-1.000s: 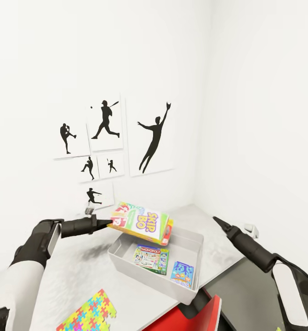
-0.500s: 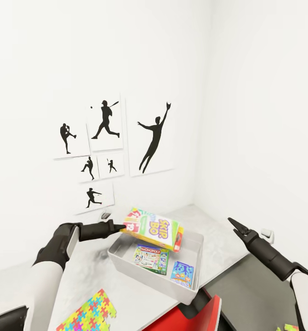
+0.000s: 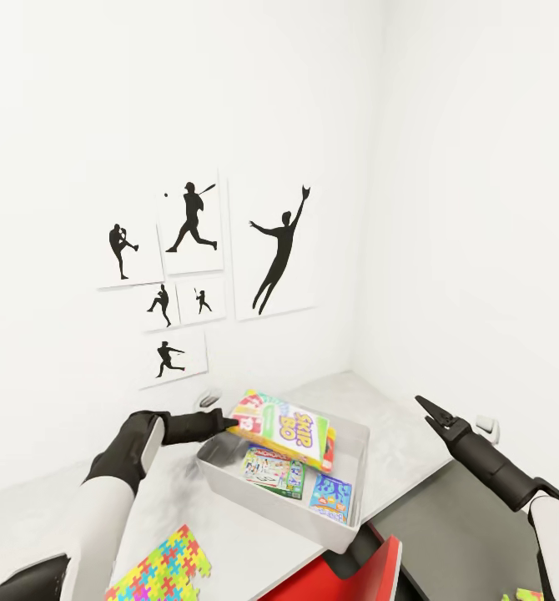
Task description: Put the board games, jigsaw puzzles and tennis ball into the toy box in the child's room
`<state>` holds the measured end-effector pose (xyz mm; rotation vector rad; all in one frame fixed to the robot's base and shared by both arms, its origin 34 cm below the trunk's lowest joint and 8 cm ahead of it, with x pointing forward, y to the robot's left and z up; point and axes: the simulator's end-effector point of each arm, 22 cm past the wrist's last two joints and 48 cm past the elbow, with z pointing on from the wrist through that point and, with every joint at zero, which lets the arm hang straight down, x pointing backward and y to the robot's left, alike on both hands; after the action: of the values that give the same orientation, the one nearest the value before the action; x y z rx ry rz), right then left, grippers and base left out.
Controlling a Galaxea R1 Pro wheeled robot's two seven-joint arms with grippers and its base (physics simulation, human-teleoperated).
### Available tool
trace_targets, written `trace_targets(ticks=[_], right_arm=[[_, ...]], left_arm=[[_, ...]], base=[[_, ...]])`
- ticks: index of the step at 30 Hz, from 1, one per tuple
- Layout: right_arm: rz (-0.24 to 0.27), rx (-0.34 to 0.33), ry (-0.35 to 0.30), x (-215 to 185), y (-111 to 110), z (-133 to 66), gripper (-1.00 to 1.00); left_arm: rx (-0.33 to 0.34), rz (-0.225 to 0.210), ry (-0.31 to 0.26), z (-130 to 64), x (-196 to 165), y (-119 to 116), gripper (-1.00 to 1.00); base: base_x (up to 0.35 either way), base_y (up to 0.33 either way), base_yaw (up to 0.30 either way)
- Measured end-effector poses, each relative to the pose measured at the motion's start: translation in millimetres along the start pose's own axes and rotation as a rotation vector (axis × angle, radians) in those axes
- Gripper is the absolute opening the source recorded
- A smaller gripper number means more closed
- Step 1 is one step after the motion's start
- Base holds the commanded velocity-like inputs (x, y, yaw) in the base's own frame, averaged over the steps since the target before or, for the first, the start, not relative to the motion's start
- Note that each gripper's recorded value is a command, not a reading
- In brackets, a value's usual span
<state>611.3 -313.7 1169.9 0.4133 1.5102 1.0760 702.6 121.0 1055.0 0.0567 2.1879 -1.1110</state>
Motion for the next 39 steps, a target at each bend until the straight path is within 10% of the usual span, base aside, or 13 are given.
trace_targets(ticks=[35, 36, 39], right_arm=[[-0.001, -0.001, 0.0, 0, 1, 0.2, 1.0], [-0.001, -0.001, 0.0, 0, 1, 0.2, 1.0], [-0.001, -0.002, 0.0, 0, 1, 0.2, 1.0]], left_arm=[[-0.011, 0.013, 0.0, 15.0, 7, -7, -1.0], [-0.01, 0.013, 0.0, 15.0, 7, -7, 1.0], [-0.009, 0.013, 0.0, 15.0, 7, -7, 1.0]], base=[[0.0, 0.0, 0.0], [0.0, 0.0, 0.0], [0.0, 0.0, 0.0]])
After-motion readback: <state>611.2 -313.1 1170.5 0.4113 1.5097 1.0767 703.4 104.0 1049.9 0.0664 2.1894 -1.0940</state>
